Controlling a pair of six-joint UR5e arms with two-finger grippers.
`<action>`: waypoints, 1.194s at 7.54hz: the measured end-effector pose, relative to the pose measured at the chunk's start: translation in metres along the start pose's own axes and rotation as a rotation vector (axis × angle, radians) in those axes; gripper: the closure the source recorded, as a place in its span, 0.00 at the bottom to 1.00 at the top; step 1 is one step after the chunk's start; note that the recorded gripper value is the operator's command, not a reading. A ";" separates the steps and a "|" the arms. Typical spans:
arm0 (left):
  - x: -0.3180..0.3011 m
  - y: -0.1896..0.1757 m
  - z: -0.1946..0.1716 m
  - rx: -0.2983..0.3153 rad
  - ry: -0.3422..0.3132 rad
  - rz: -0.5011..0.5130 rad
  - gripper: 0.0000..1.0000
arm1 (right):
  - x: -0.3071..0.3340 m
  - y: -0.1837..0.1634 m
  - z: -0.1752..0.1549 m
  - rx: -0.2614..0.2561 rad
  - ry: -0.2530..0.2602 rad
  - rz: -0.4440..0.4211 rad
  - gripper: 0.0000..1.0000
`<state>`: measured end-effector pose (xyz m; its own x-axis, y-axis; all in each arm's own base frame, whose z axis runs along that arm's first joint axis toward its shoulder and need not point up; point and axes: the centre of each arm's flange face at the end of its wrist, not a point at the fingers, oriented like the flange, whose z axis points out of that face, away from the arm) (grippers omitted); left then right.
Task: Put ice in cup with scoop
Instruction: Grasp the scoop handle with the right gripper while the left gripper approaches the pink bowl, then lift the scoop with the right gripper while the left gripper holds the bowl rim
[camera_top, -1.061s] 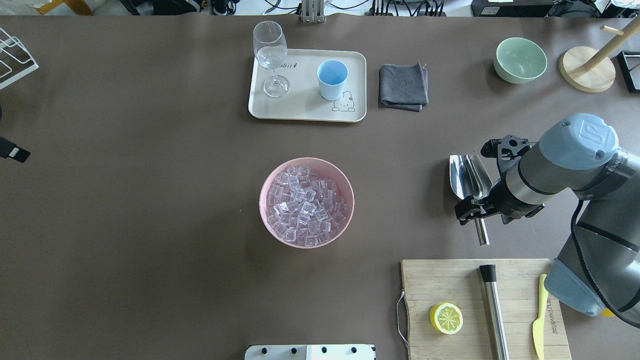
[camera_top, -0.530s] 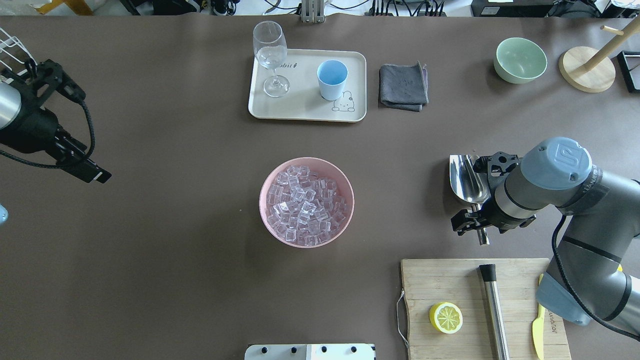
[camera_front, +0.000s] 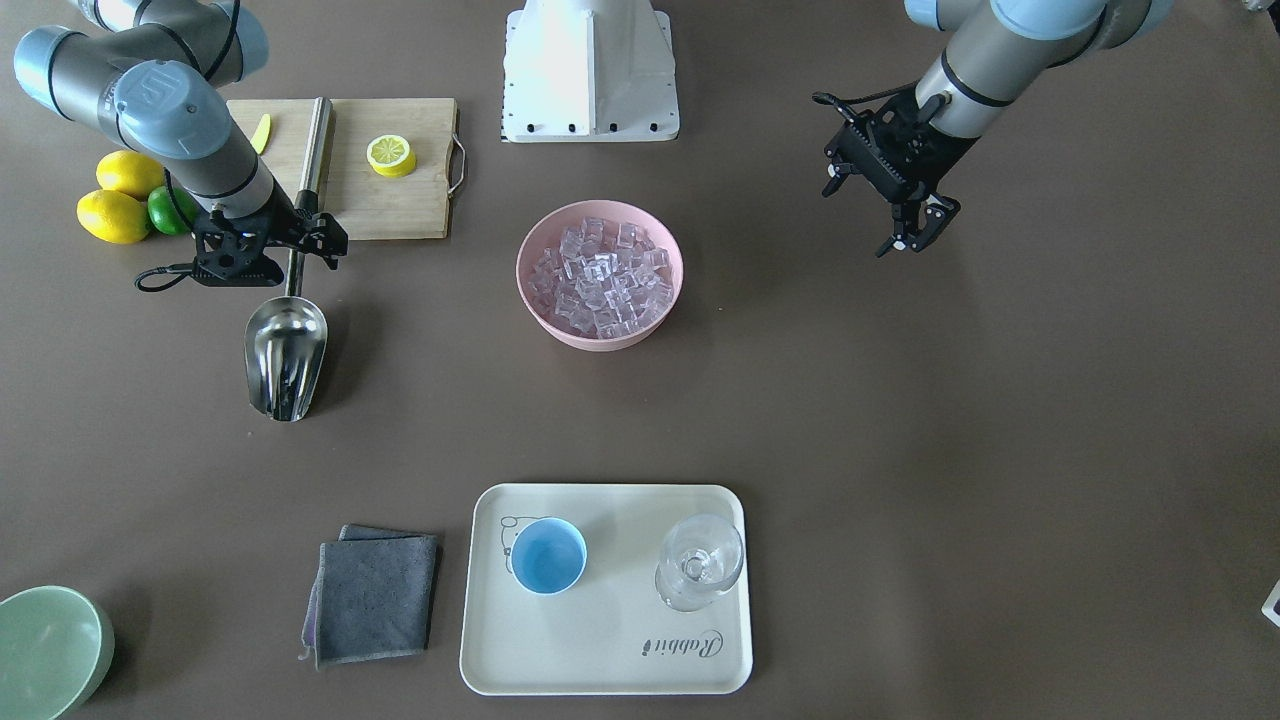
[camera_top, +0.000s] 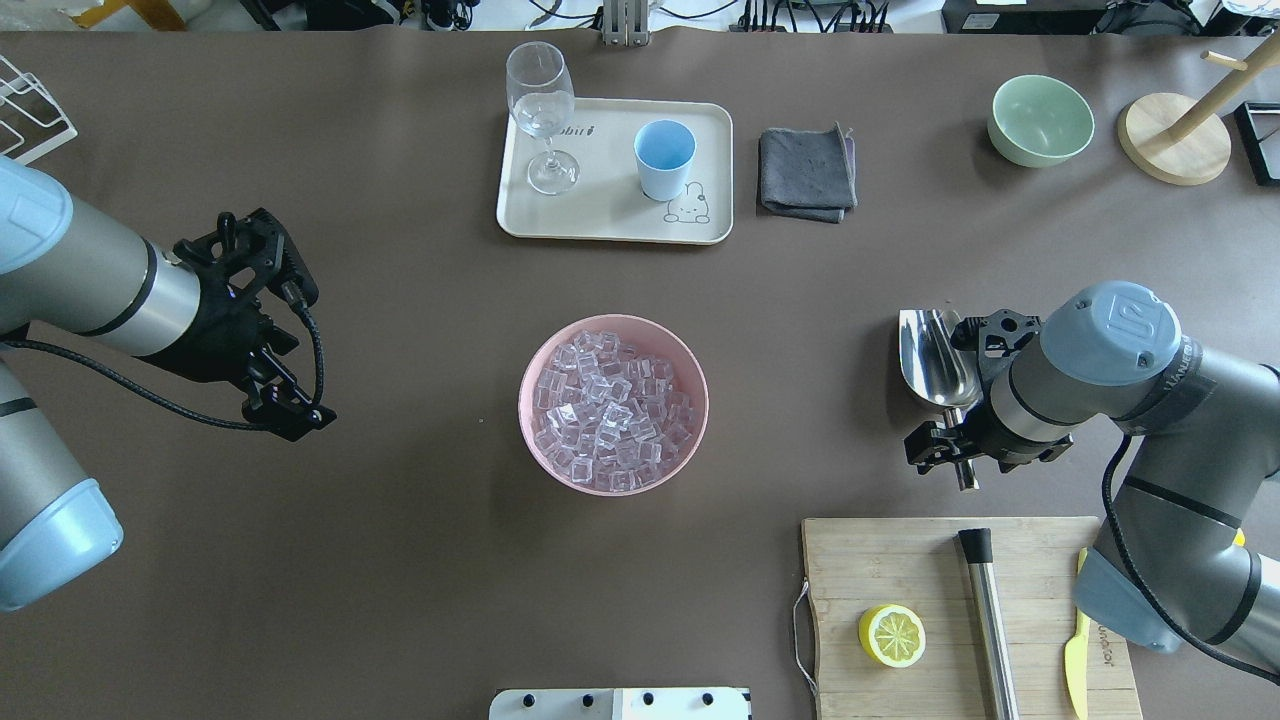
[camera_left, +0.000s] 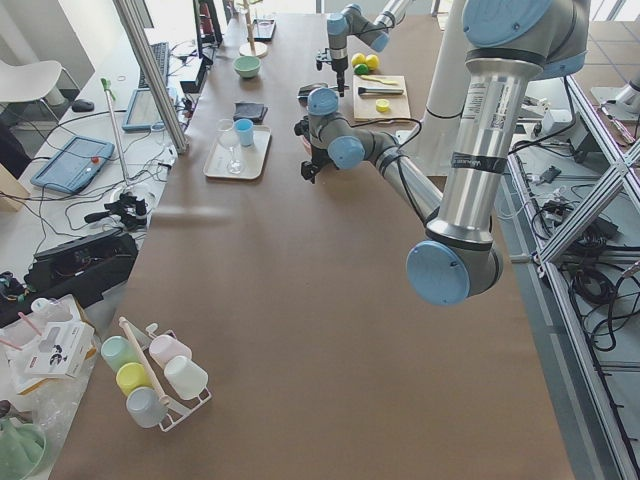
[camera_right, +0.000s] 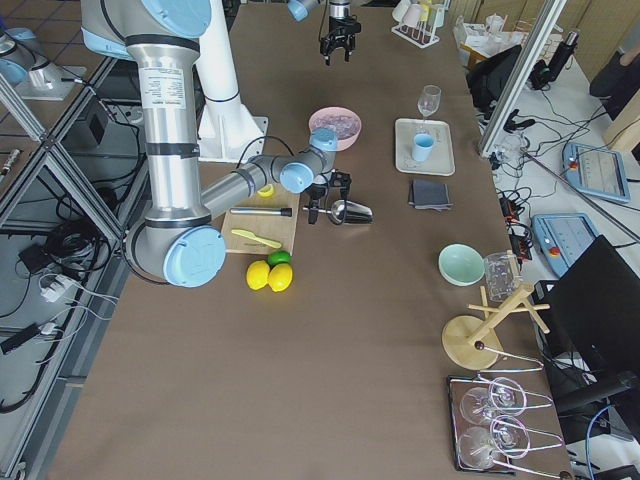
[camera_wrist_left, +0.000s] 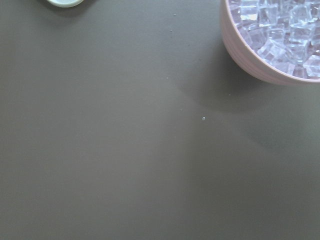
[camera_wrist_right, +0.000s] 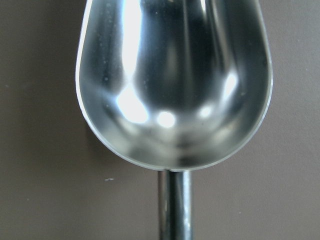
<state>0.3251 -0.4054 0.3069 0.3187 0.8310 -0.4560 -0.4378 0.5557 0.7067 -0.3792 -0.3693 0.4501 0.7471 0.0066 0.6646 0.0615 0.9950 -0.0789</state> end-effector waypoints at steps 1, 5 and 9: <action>0.012 -0.004 0.007 0.011 0.000 0.031 0.02 | 0.000 0.001 0.001 -0.001 0.000 0.007 0.82; 0.060 -0.001 0.038 0.094 -0.014 0.176 0.02 | -0.001 0.003 0.001 -0.007 -0.005 0.034 1.00; 0.072 -0.002 0.050 0.139 -0.123 0.513 0.02 | -0.007 0.005 -0.006 -0.010 -0.026 0.025 1.00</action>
<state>0.3914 -0.3483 0.3000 0.1926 0.9809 0.0269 -0.4503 0.0640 0.8906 -0.3802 -0.3648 0.4407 0.7312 0.0337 0.6813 0.0501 0.9934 -0.1029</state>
